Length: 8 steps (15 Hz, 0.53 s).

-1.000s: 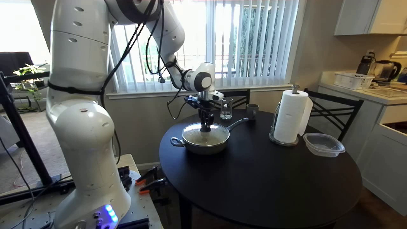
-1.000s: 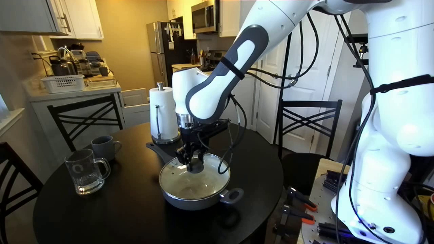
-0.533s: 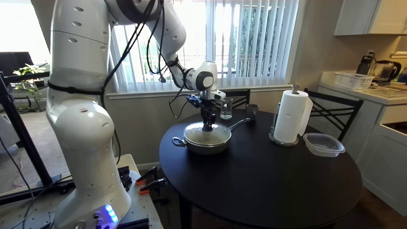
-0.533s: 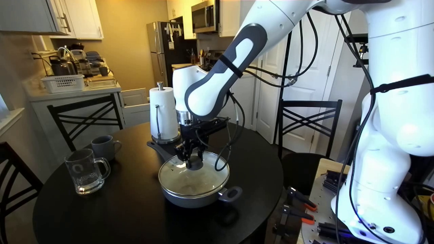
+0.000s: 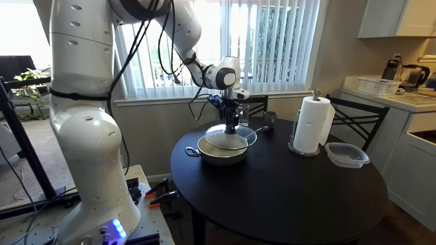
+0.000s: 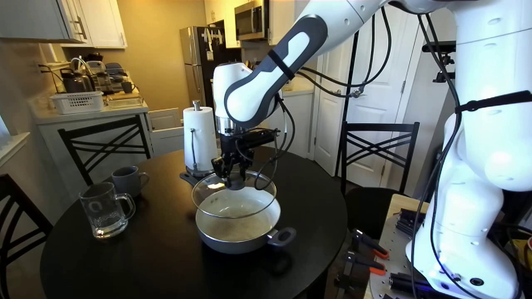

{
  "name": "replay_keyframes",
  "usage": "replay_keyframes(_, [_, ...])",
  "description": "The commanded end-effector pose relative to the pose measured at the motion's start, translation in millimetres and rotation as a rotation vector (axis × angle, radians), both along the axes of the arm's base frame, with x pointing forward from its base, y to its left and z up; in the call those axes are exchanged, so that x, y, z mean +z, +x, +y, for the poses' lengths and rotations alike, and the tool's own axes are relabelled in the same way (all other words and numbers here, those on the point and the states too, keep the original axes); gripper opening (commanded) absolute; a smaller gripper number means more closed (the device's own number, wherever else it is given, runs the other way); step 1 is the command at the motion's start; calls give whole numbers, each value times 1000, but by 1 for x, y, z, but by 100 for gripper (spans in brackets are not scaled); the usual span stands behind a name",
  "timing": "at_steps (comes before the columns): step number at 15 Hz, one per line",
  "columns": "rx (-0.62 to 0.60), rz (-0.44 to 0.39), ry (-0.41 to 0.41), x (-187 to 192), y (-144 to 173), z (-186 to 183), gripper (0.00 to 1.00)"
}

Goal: Remove the lid from the pan and place it on the table

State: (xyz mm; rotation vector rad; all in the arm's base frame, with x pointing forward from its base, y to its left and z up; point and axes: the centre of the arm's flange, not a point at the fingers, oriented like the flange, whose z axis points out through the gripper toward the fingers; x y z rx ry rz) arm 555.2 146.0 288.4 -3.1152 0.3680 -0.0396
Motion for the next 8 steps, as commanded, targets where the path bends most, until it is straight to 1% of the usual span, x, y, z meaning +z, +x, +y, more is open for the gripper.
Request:
replay_keyframes(1, [-76,11,-9,14,9,-27,33])
replay_keyframes(3, [-144,29,-2,12,13,-58,33])
replay_keyframes(8, [-365,46,41,16,18,-163,33])
